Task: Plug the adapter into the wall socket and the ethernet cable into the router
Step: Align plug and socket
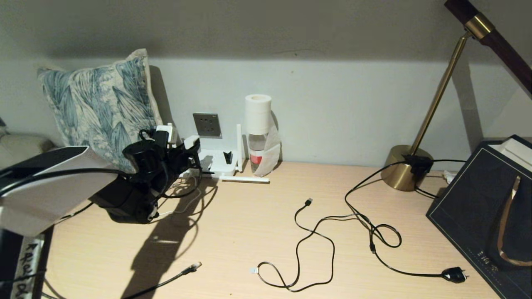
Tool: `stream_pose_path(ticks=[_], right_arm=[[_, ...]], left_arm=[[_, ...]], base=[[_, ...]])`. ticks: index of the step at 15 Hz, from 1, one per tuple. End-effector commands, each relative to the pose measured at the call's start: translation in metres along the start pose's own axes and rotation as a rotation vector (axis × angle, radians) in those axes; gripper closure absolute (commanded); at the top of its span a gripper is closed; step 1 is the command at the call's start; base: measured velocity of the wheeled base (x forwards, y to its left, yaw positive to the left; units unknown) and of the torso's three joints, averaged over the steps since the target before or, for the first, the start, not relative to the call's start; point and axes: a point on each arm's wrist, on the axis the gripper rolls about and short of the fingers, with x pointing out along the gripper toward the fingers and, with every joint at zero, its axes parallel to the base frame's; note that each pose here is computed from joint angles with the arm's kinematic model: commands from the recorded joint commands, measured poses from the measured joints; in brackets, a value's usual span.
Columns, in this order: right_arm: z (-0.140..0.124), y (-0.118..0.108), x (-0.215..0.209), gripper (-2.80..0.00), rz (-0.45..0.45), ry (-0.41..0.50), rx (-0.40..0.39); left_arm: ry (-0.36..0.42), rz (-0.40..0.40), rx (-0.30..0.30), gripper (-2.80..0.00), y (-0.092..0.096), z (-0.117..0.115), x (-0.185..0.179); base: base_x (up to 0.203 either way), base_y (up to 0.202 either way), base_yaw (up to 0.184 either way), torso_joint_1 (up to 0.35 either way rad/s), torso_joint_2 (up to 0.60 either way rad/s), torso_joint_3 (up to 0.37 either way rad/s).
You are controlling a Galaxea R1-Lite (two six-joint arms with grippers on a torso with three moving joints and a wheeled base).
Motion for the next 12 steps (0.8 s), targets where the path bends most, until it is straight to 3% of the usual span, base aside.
stream_pose_path(ticks=[1,12], right_arm=[[-0.01,0.0,0.002,0.0,0.001,0.036,0.0],[-0.01,0.0,0.002,0.0,0.001,0.036,0.0]], left_arm=[[-0.01,-0.002,-0.024,0.0,-0.001,-0.012,0.01],[-0.092,-0.011,-0.044,0.0,-0.005,0.002,0.026]], base=[[0.0,0.0,0.0,0.0,0.0,0.0],[0.0,0.0,0.0,0.0,0.0,0.0]])
